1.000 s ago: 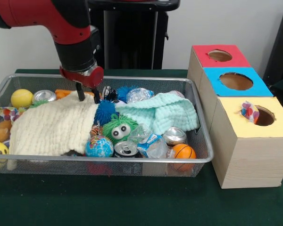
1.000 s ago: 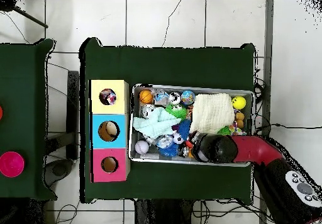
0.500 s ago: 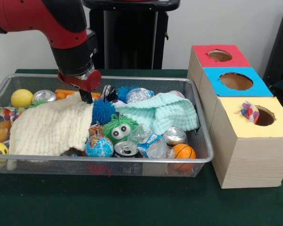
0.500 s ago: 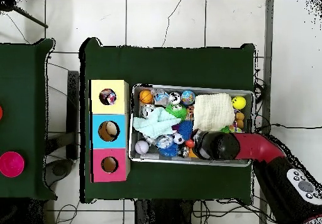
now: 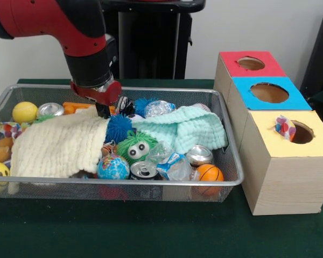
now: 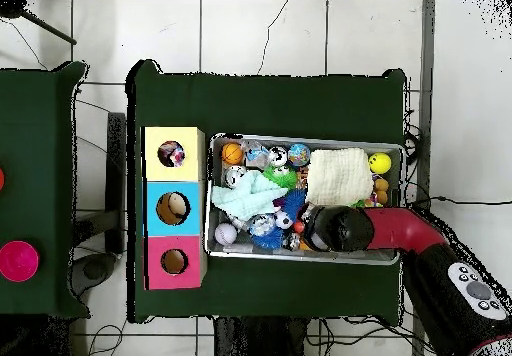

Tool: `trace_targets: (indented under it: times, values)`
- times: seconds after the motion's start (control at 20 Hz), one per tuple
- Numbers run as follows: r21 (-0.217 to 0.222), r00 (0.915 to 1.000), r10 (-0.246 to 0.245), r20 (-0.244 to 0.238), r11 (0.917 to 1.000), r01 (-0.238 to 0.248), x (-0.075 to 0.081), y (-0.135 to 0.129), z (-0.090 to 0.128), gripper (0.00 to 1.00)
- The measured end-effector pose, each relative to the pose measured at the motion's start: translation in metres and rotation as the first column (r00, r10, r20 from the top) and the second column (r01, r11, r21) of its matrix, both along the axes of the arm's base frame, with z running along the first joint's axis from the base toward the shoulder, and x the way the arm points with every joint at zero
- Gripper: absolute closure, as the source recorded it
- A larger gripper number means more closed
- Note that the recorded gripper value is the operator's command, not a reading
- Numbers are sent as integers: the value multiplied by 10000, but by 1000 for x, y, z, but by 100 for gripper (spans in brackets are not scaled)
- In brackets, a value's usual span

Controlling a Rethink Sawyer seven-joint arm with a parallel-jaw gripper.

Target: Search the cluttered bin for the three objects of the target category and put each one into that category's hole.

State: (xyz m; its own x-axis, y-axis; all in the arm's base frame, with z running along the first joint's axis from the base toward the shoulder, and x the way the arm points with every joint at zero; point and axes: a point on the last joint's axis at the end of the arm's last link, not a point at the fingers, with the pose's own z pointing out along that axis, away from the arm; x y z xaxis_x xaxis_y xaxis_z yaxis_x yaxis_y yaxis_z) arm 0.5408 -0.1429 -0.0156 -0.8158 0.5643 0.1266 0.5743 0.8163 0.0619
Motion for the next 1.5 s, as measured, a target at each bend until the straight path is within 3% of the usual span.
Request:
trace_targets:
  times: [0.3,0.5,0.6,0.85,1.05,1.3,1.5]
  values:
    - [-275,9996,289,-29,9992,-289,10,40,47,100]
    - [-178,9998,173,-31,9997,-174,23,81,92,100]
    - [-112,9999,78,-65,9999,-79,32,113,125,100]
    - [-111,10000,19,-38,9999,-19,37,164,169,100]
    - [-95,9998,-145,-113,9999,144,32,197,184,100]
    - [-55,9966,-543,-627,9985,541,10,247,186,100]
    - [-193,9953,-624,-740,9979,612,1,267,184,100]
